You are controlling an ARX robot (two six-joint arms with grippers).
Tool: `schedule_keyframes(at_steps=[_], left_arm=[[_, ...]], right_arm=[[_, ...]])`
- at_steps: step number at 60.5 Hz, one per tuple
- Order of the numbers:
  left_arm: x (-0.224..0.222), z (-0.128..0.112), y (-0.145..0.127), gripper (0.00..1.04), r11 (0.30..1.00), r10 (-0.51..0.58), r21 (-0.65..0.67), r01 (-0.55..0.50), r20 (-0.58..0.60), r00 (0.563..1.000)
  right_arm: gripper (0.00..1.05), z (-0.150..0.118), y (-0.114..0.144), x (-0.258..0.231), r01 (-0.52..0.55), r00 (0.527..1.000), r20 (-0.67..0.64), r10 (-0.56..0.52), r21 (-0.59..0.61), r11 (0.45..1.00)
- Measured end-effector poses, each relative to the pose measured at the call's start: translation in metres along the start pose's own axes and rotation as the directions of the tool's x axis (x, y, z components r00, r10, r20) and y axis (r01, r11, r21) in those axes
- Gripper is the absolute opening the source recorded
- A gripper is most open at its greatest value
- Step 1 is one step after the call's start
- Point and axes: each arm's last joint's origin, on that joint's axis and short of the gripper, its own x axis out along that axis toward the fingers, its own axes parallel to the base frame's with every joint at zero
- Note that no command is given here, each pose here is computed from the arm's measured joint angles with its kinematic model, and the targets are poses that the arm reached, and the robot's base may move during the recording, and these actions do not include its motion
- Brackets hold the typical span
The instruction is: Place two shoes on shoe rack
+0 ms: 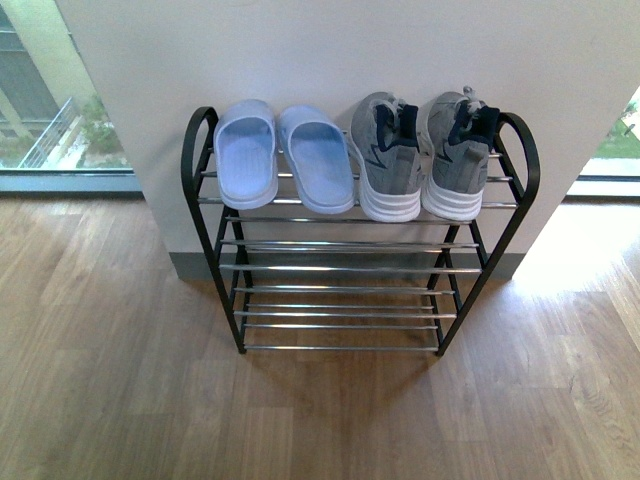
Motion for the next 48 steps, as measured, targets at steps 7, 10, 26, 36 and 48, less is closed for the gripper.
schedule_keyframes(at_steps=[7,10,26,36,48], left_arm=[[0.0,0.0,0.0,0.95,1.0,0.0,0.0,0.0,0.0,1.0],[0.0,0.0,0.0,0.95,1.0,0.0,0.0,0.0,0.0,1.0],[0.0,0.0,0.0,0.95,1.0,0.0,0.0,0.0,0.0,1.0],[0.0,0.0,0.0,0.95,1.0,0.0,0.0,0.0,0.0,1.0],[0.0,0.0,0.0,0.95,1.0,0.0,0.0,0.0,0.0,1.0]], right_arm=[[0.95,0.0,0.0,0.0,0.0,1.0,0.0,0.0,0.0,1.0],[0.95,0.0,0.0,0.0,0.0,1.0,0.0,0.0,0.0,1.0],[0.95,0.0,0.0,0.0,0.0,1.0,0.0,0.0,0.0,1.0],[0.95,0.0001,0.0,0.0,0.0,1.0,0.001,0.0,0.0,1.0],[0.95,0.0,0.0,0.0,0.0,1.0,0.0,0.0,0.0,1.0]])
